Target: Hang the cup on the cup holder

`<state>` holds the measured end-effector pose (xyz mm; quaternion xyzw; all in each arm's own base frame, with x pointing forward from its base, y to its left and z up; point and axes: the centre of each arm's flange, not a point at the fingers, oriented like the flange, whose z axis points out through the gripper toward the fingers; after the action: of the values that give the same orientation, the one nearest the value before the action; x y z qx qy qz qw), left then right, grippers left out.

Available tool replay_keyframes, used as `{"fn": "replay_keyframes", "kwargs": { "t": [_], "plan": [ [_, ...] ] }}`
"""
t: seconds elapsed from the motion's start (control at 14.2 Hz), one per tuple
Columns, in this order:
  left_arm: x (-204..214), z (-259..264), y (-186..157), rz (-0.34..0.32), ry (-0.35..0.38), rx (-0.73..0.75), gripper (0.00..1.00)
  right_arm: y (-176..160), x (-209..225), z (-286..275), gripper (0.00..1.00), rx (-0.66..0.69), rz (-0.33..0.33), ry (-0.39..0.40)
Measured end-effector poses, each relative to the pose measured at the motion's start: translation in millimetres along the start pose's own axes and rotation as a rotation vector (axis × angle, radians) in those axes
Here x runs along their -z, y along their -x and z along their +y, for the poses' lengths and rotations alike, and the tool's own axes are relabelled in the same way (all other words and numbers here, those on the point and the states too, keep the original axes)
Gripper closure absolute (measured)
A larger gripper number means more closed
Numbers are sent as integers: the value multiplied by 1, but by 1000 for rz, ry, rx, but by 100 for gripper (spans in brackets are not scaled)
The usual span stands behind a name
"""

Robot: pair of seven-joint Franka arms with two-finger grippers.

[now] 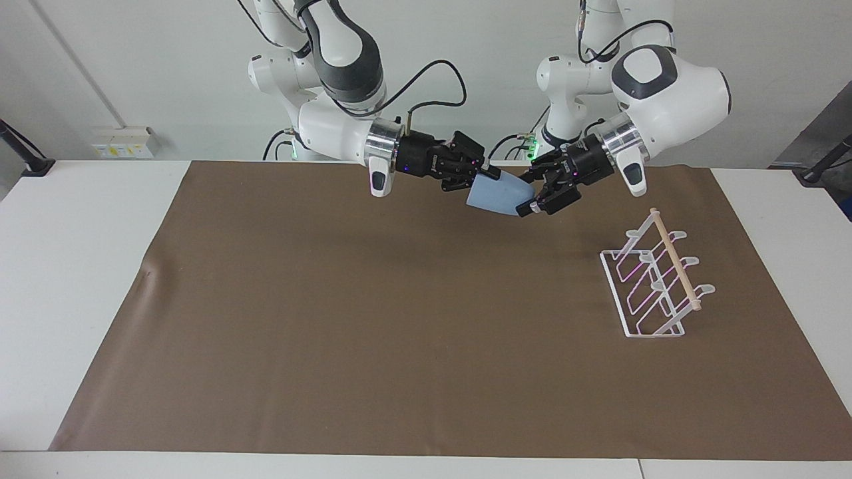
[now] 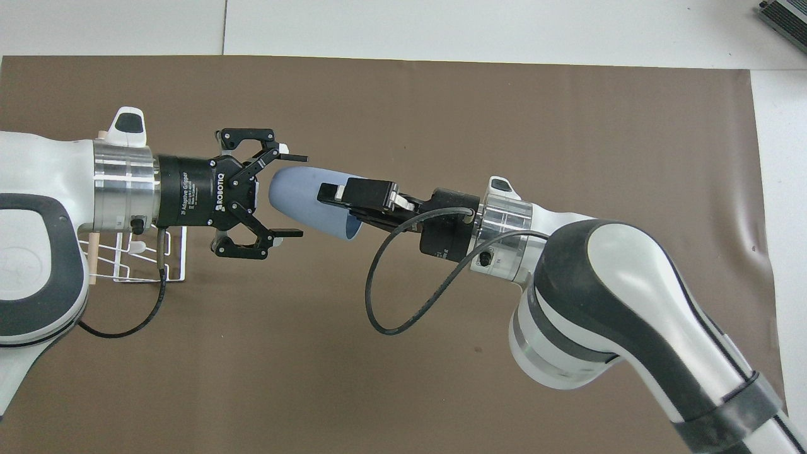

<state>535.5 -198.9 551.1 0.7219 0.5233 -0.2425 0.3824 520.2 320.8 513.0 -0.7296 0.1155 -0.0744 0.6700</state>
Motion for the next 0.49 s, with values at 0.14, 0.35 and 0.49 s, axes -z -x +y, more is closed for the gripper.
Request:
{"fn": "replay_keyframes", "kwargs": {
  "t": [0.14,0.35,0.49],
  "plan": [
    [0,0,0,0,0,0,0,2,-2,0,92,1,-4,0],
    [1,1,3,-4,-2,-5,0,2,-2,0,92,1,-5,0],
    [3,1,4,-6,-3,-8,0,2,-2,0,92,0,-5,-1]
  ]
}}
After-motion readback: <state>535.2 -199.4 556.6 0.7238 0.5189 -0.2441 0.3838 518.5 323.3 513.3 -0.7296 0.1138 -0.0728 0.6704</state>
